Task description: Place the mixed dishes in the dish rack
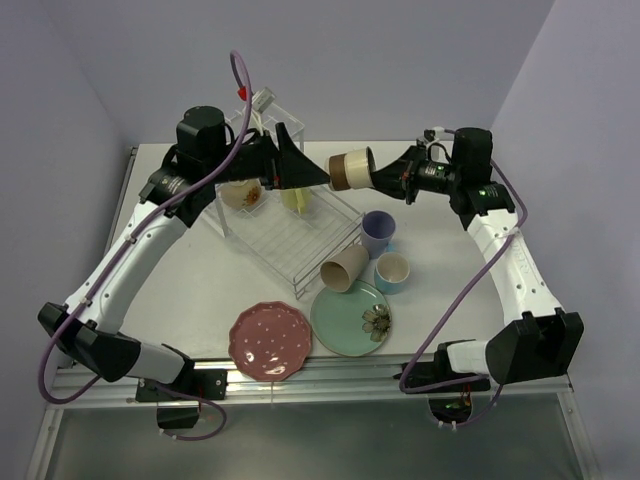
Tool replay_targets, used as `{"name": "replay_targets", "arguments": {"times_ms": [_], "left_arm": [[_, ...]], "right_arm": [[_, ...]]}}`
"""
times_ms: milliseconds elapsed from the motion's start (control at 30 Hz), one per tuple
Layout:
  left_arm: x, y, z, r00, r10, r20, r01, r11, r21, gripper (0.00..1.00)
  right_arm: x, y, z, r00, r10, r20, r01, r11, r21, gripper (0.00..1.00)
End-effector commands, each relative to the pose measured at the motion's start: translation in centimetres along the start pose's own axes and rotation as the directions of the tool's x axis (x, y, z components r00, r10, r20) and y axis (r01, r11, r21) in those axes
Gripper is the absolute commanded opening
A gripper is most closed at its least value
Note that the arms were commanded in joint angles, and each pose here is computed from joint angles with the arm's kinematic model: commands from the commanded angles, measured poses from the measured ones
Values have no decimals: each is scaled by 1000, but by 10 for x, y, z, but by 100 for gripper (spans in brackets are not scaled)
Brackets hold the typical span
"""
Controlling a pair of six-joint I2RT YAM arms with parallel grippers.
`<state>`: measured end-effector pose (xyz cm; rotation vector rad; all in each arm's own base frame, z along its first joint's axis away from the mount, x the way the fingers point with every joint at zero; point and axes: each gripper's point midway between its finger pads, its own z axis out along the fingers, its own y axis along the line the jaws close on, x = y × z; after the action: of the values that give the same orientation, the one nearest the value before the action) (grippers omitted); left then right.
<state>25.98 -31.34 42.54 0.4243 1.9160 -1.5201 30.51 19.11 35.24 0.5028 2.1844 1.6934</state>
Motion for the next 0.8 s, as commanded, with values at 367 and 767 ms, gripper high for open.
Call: {"name": "replay_targets", "arguments": {"times_ms": [367, 767], "left_arm": [[-12, -8, -6, 998, 50, 27, -50, 999, 3, 99], [-22, -30, -20, 995, 45, 88, -54, 993, 103, 99]], "right_arm": [[66, 100, -7, 974, -71, -215, -11, 933, -359, 0], [83, 96, 2, 955, -58, -291, -56, 928, -369, 0]]}}
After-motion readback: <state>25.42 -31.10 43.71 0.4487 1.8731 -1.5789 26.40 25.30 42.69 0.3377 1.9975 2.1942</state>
